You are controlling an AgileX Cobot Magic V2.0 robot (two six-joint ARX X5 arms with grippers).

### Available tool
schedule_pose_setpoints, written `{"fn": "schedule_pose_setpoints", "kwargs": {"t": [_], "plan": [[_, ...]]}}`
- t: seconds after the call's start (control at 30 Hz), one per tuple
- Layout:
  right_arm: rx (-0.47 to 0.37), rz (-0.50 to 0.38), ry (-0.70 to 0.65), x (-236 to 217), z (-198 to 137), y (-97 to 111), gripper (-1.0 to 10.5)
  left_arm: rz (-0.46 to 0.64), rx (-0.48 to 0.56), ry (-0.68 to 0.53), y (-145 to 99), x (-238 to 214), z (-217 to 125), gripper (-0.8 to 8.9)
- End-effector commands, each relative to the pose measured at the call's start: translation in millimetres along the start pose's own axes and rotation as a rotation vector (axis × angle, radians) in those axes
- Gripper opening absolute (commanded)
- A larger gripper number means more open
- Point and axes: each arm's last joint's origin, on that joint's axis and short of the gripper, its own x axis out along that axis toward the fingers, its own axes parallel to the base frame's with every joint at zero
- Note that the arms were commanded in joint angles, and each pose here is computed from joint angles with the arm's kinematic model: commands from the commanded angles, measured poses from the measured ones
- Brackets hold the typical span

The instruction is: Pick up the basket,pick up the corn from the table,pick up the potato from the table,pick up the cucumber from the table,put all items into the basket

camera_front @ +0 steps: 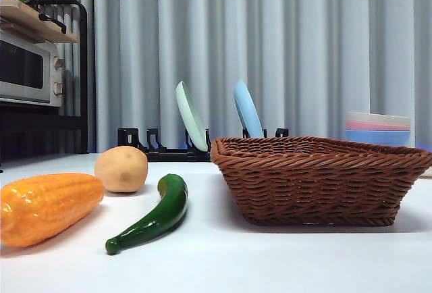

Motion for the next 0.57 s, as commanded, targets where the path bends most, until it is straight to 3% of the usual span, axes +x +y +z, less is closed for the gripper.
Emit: {"fn": "schedule_pose_setpoints", "kwargs": {"t": [0.03, 0.2, 0.57], "plan": [[-0.058, -0.009, 0.03, 7, 16, 7, -0.1, 0.003, 0.039, 0.015, -5, 3, 15, -0.08], [-0.121, -0.035, 0.131, 29, 44, 20, -0.1, -0.013, 0.07, 0.08, -14, 13, 43, -0.08], [-0.27, 0.061, 0.454, 83, 80, 37, 0.0, -0.184, 0.062, 0.351, -20, 57, 79, -0.03]]}}
